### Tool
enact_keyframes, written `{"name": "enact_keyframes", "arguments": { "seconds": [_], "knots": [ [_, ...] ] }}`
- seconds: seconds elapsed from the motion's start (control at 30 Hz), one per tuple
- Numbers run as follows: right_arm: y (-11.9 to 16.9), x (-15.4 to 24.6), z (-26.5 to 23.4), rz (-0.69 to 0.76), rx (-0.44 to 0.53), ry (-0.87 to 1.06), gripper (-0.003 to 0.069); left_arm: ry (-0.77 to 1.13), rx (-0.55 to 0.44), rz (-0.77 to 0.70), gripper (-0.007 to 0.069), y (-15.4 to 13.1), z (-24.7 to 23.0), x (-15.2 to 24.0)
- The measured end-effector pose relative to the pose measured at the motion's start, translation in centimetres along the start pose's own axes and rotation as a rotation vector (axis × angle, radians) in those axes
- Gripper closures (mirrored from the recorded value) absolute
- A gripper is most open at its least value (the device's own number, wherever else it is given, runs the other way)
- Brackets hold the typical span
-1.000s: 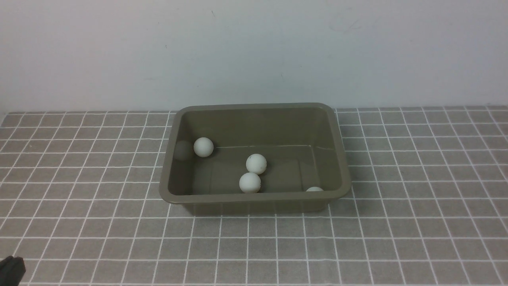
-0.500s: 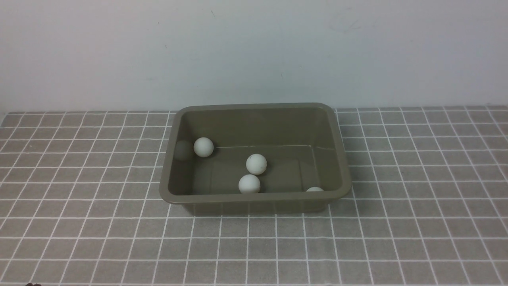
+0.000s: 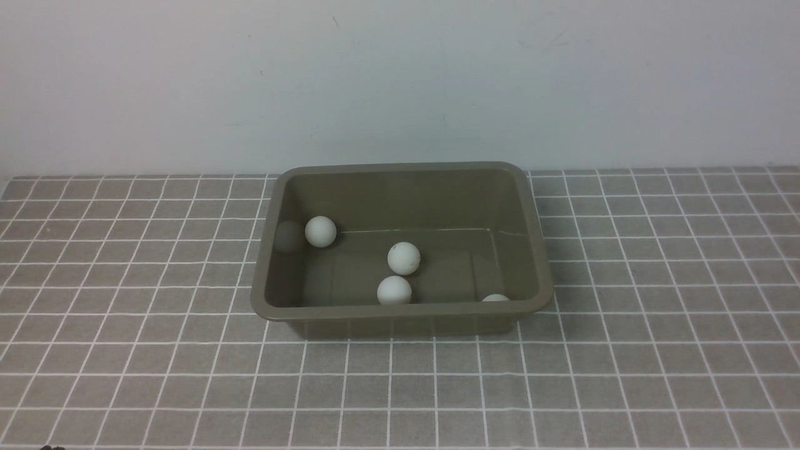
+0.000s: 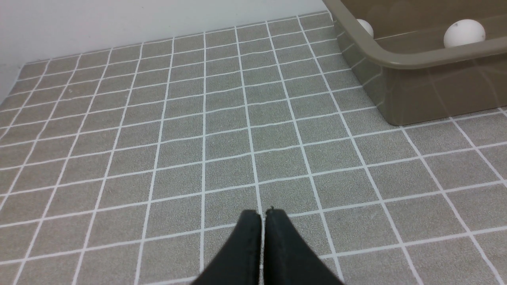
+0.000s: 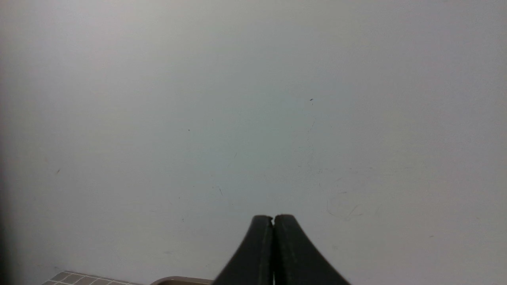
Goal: Put the table tennis balls into the box on the grey coffee tablecloth.
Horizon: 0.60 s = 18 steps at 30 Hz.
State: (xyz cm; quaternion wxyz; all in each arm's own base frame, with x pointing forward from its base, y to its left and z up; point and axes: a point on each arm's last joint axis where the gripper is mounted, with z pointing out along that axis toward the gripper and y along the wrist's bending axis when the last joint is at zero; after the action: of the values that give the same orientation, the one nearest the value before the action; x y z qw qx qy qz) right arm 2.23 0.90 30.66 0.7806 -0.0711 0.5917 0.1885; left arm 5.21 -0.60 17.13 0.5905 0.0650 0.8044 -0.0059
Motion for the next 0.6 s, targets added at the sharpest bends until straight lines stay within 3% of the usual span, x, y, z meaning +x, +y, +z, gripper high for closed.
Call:
{"name": "enact_keyframes", "arguments": {
  "seconds": [0.17, 0.27, 0.4, 0.6],
  "knots": [
    [-0.7, 2.7, 0.2, -0.104, 0.09, 0.108, 0.0669, 0.0, -0.001, 0.002, 0.063, 0.0, 0.0, 0.0],
    [-2.1, 7.6, 0.0, -0.176, 0.237, 0.296, 0.0669, 0.0, -0.001, 0.002, 0.063, 0.0, 0.0, 0.0],
    [-3.4, 12.5, -1.0, -0.189, 0.341, 0.493, 0.0669, 0.001, -0.001, 0.003, 0.063, 0.0, 0.0, 0.0],
    [-3.4, 12.5, -1.1, -0.195, 0.357, 0.492, 0.0669, 0.001, -0.001, 0.003, 0.063, 0.0, 0.0, 0.0]
  ]
}}
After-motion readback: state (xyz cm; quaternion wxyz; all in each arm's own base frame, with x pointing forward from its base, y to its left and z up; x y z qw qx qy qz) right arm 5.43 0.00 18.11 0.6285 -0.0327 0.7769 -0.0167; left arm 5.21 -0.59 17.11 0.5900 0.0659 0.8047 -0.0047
